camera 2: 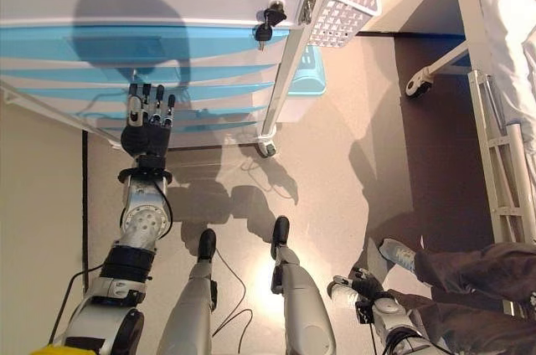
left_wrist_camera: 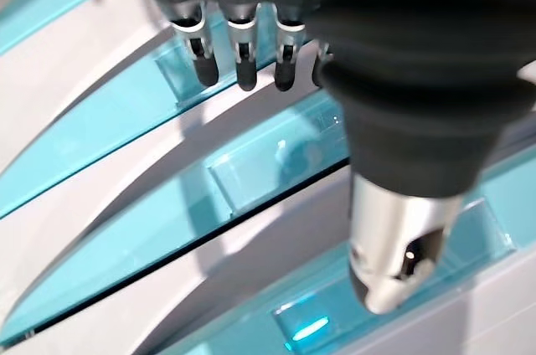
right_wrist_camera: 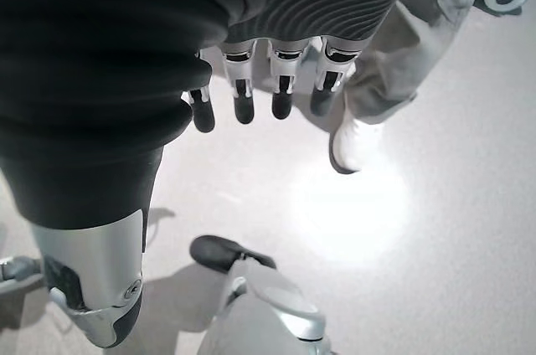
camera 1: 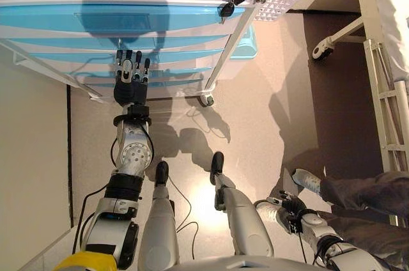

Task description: Open the drawer and pick up the medicine

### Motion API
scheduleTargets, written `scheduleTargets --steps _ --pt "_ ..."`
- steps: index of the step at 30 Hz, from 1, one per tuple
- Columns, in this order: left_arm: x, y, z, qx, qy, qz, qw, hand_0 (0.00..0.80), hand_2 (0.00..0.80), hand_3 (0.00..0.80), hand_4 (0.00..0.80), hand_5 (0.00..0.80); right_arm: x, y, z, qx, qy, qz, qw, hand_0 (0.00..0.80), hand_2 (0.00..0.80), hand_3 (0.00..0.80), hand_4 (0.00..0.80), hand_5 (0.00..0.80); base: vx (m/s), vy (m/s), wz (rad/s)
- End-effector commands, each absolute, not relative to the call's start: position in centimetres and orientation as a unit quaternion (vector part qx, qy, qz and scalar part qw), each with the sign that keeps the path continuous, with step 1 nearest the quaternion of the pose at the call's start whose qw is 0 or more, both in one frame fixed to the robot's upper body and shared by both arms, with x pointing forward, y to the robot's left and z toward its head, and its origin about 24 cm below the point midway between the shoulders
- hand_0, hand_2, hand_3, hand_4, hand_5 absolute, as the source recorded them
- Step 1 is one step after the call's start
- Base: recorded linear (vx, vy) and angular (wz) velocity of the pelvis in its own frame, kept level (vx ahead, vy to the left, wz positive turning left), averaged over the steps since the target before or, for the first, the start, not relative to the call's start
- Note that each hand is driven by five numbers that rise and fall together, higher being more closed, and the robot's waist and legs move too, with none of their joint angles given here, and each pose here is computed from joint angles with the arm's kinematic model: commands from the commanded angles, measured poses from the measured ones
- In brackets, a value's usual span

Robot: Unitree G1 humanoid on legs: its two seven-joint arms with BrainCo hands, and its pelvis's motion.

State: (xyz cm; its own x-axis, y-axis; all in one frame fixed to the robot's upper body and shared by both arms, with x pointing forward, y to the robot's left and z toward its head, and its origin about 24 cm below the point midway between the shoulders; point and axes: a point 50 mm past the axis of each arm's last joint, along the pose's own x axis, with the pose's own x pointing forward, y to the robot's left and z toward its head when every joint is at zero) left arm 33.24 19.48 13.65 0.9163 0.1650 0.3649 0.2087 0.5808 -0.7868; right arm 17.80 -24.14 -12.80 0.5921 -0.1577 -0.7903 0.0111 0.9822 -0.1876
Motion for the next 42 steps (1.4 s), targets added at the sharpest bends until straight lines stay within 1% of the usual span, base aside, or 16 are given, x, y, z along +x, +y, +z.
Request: scheduleTargets --steps 1,4,6,7,8,9,11,13,14,17,21,28,34,42 --pt "33.5 19.5 20.2 -0.397 -0.319 -0.078 0.857 0.0 0.0 0.0 0.0 0.0 15.5 -25.8 -13.3 -0.096 0.478 -0.061 0.871 0.0 0.0 0.0 0.0 0.0 0.0 0.0 0.0" --pt "33.5 19.5 19.7 -0.403 -0.311 -0.075 0.857 0.0 0.0 0.0 0.0 0.0 15.7 -25.7 -13.3 -0.095 0.476 -0.061 0.872 0.0 0.0 0.0 0.0 0.0 0.0 0.0 0.0" --pt "33.3 19.2 18.2 -0.416 -0.29 -0.068 0.859 0.0 0.0 0.0 0.0 0.0 15.9 -25.4 -13.3 -0.093 0.474 -0.057 0.874 0.0 0.0 0.0 0.0 0.0 0.0 0.0 0.0" --pt "33.3 19.2 18.2 -0.416 -0.29 -0.068 0.859 0.0 0.0 0.0 0.0 0.0 15.9 -25.4 -13.3 -0.093 0.474 -0.057 0.874 0.0 0.0 0.0 0.0 0.0 0.0 0.0 0.0" --pt "33.2 18.9 16.9 -0.429 -0.27 -0.061 0.86 0.0 0.0 0.0 0.0 0.0 15.9 -25.3 -13.4 -0.091 0.473 -0.057 0.874 0.0 0.0 0.0 0.0 0.0 0.0 0.0 0.0" --pt "33.2 18.9 16.9 -0.429 -0.27 -0.061 0.86 0.0 0.0 0.0 0.0 0.0 15.9 -25.3 -13.4 -0.091 0.474 -0.057 0.874 0.0 0.0 0.0 0.0 0.0 0.0 0.0 0.0" --pt "33.1 19.0 14.7 -0.444 -0.239 -0.034 0.863 0.0 0.0 0.0 0.0 0.0 16.1 -25.2 -13.3 -0.09 0.471 -0.061 0.875 0.0 0.0 0.0 0.0 0.0 0.0 0.0 0.0" --pt "33.1 19.0 14.0 -0.449 -0.228 -0.026 0.864 0.0 0.0 0.0 0.0 0.0 16.1 -25.2 -13.3 -0.089 0.471 -0.063 0.876 0.0 0.0 0.0 0.0 0.0 0.0 0.0 0.0" --pt "33.0 19.0 12.6 -0.458 -0.204 -0.01 0.865 0.0 0.0 0.0 0.0 0.0 16.1 -25.2 -13.3 -0.086 0.471 -0.066 0.875 0.0 0.0 0.0 0.0 0.0 0.0 0.0 0.0" --pt "33.0 19.0 12.0 -0.462 -0.194 -0.002 0.865 0.0 0.0 0.0 0.0 0.0 16.1 -25.2 -13.3 -0.085 0.47 -0.067 0.876 0.0 0.0 0.0 0.0 0.0 0.0 0.0 0.0" --pt "32.8 19.5 9.0 -0.467 -0.144 0.032 0.872 0.0 0.0 0.0 0.0 0.0 16.1 -25.4 -13.3 -0.083 0.469 -0.077 0.876 0.0 0.0 0.0 0.0 0.0 0.0 0.0 0.0" --pt "32.6 20.2 6.9 -0.468 -0.109 0.063 0.875 0.0 0.0 0.0 0.0 0.0 16.0 -25.6 -13.3 -0.084 0.471 -0.083 0.874 0.0 0.0 0.0 0.0 0.0 0.0 0.0 0.0" --pt "32.6 20.9 6.5 -0.47 -0.105 0.08 0.873 0.0 0.0 0.0 0.0 0.0 15.8 -25.7 -13.3 -0.084 0.472 -0.088 0.873 0.0 0.0 0.0 0.0 0.0 0.0 0.0 0.0" --pt "33.4 21.8 8.7 -0.456 -0.143 0.079 0.875 0.0 0.0 0.0 0.0 0.0 15.6 -25.8 -13.3 -0.087 0.475 -0.086 0.872 0.0 0.0 0.0 0.0 0.0 0.0 0.0 0.0"
